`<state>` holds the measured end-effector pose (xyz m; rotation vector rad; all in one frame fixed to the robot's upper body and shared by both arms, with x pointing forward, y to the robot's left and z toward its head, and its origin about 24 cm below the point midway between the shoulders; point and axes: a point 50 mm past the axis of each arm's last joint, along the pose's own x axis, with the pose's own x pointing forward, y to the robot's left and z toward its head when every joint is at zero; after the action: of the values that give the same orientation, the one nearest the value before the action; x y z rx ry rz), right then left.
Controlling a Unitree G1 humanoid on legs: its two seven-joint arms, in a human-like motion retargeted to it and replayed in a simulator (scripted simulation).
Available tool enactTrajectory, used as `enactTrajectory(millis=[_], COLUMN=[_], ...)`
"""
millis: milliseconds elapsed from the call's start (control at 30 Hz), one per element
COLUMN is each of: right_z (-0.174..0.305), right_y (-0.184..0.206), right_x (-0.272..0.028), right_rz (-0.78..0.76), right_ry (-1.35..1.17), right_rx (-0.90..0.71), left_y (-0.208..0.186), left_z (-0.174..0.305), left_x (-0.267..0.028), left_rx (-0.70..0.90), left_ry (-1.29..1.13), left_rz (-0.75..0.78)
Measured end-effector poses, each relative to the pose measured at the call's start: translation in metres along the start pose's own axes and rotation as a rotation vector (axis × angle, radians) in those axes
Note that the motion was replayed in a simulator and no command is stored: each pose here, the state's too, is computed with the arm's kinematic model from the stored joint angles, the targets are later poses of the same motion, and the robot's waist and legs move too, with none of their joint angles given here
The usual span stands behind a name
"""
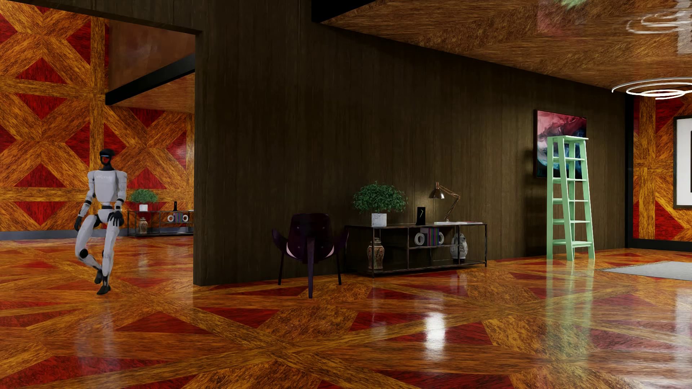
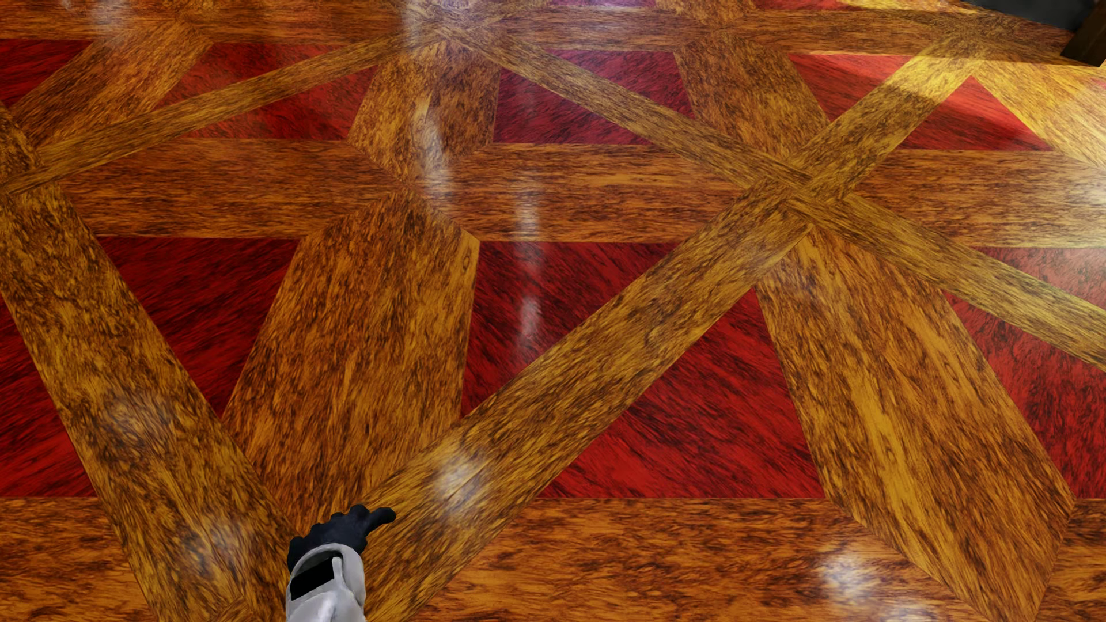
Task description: Approach the light green shelves
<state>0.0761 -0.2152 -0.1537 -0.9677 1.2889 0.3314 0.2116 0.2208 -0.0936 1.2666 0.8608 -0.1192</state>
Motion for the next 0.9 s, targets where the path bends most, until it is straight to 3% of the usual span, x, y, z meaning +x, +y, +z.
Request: enactTrajectory(millis=[33, 100, 200, 300, 367, 400, 467, 533, 567, 600, 667, 733, 767, 800, 867, 900], right_z=[-0.022, -0.055, -0.091, -0.102, -0.099, -0.094, -0.079, -0.057, -0.044, -0.030, 0.016, 0.072, 0.099, 0.126, 0.163, 0.172], right_y=[0.018, 0.050, 0.085, 0.099, 0.086, 0.080, 0.071, 0.059, 0.047, 0.032, -0.008, -0.054, -0.078, -0.102, -0.142, -0.154], right_x=[-0.004, -0.017, -0.040, -0.048, -0.042, -0.041, -0.039, -0.029, -0.021, -0.013, -0.002, -0.005, -0.012, -0.024, -0.051, -0.062], right_rz=[0.049, 0.116, 0.176, 0.232, 0.184, 0.137, 0.021, -0.011, -0.006, 0.001, -0.043, -0.167, -0.249, -0.352, -0.568, -0.642], right_ry=[0.068, 0.141, 0.250, 0.307, 0.297, 0.287, 0.259, 0.227, 0.207, 0.177, 0.026, -0.184, -0.291, -0.405, -0.590, -0.646], right_rx=[0.036, 0.132, 0.239, 0.239, 0.219, 0.270, 0.437, 0.475, 0.414, 0.337, 0.198, 0.095, 0.048, 0.025, 0.035, 0.056], left_y=[0.020, 0.061, 0.110, 0.139, 0.147, 0.148, 0.143, 0.113, 0.088, 0.059, -0.011, -0.086, -0.116, -0.139, -0.175, -0.189], left_z=[0.035, 0.088, 0.131, 0.136, 0.125, 0.120, 0.109, 0.096, 0.087, 0.069, 0.014, -0.050, -0.075, -0.095, -0.117, -0.124], left_x=[0.001, -0.010, -0.042, -0.065, -0.067, -0.064, -0.053, -0.040, -0.033, -0.027, -0.022, -0.044, -0.064, -0.086, -0.127, -0.145], left_rx=[0.066, 0.028, -0.321, -0.740, -0.806, -0.719, -0.142, 0.479, 0.573, 0.497, 0.074, -0.184, -0.147, -0.008, 0.270, 0.314], left_ry=[-0.159, -0.380, -0.599, -0.713, -0.710, -0.673, -0.514, -0.340, -0.302, -0.243, -0.025, 0.293, 0.396, 0.438, 0.360, 0.322], left_rz=[0.068, 0.222, 0.349, 0.315, 0.318, 0.352, 0.516, 0.535, 0.449, 0.302, -0.047, -0.358, -0.476, -0.566, -0.713, -0.787])
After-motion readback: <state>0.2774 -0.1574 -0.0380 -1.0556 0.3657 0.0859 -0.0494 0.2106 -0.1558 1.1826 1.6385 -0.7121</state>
